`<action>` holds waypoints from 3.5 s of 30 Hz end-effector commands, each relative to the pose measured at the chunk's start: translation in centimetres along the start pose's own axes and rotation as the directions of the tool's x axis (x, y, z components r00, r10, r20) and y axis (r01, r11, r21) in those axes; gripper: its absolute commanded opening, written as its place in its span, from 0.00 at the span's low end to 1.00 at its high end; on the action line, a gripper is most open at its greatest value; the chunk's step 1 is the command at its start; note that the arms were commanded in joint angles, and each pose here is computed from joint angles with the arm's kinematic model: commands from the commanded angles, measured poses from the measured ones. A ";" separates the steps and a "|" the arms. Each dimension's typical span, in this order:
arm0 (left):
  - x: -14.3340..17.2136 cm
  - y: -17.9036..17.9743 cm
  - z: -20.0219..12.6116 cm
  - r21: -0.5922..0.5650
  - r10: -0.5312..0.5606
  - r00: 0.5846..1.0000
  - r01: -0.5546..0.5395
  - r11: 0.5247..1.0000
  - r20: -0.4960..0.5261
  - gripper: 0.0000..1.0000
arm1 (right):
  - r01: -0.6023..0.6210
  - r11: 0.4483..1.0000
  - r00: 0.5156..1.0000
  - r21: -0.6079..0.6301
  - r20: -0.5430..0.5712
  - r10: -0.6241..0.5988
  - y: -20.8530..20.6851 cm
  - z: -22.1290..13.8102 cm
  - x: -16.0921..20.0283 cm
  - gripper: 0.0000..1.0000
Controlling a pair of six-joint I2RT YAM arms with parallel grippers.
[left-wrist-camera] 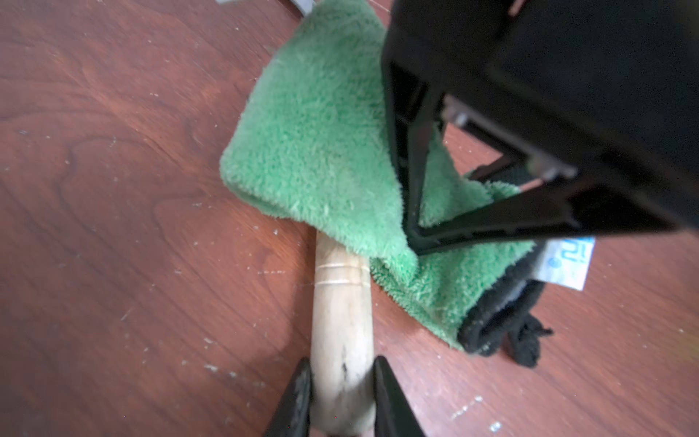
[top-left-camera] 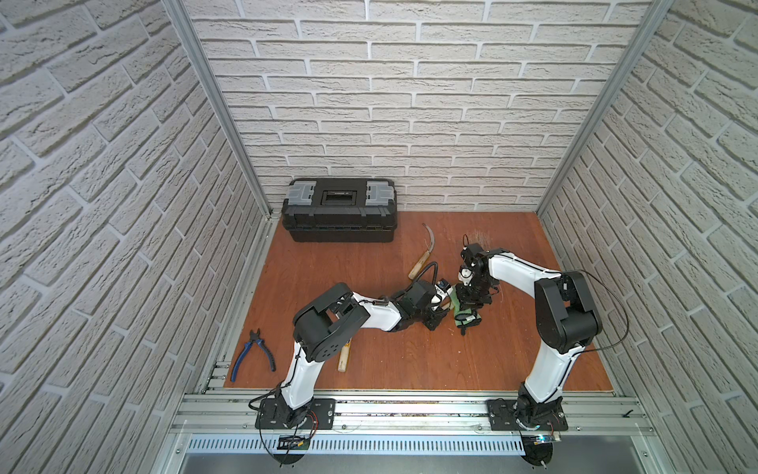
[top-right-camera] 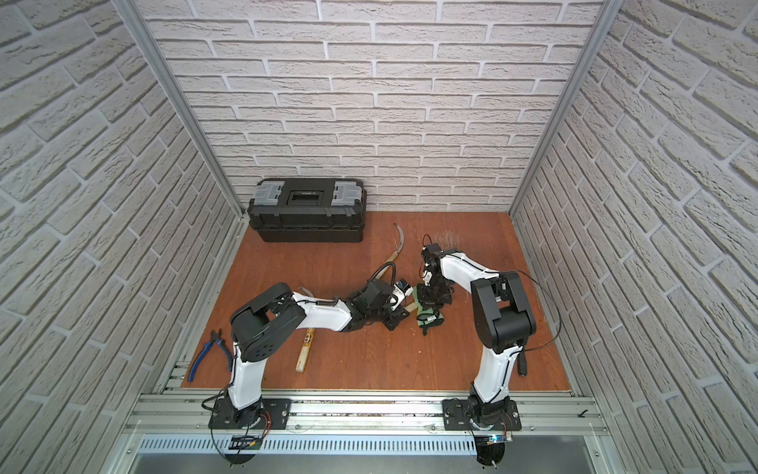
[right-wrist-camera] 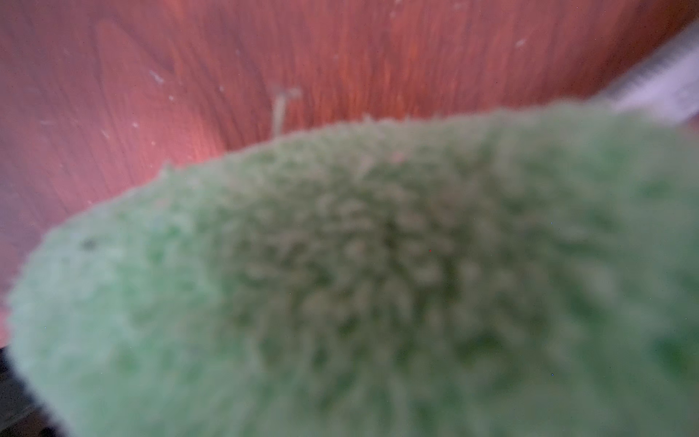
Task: Wipe small sickles with rags
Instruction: Wipe the small sickle at the center of the board.
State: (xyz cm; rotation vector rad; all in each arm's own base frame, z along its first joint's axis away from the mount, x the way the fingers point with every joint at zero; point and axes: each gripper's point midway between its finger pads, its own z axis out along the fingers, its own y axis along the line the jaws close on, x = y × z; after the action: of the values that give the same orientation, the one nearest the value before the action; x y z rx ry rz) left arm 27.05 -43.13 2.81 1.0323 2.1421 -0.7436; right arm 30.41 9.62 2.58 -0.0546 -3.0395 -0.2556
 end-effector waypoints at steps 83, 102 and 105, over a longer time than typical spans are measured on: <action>2.6 -1.5 0.5 0.076 -0.075 0.997 0.076 0.994 -0.015 0.00 | -0.045 0.999 0.993 -0.025 0.110 0.048 0.3 1.6 -2.9 0.03; 2.9 -0.1 -1.6 0.025 -0.071 0.997 0.072 0.997 -0.039 0.00 | -0.033 0.999 0.973 -0.026 0.228 0.038 -3.6 -3.6 -7.8 0.03; 2.8 -0.1 -1.6 0.027 -0.070 0.997 0.071 0.997 -0.038 0.00 | -0.004 0.996 0.965 -0.093 0.261 0.028 -1.8 -5.4 -6.7 0.03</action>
State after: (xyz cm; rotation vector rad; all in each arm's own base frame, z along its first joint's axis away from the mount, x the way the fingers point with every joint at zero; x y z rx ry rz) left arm 26.06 -41.99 2.80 0.9687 2.1539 -0.8087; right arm 37.14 5.31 4.43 -0.2003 -3.2035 -0.3168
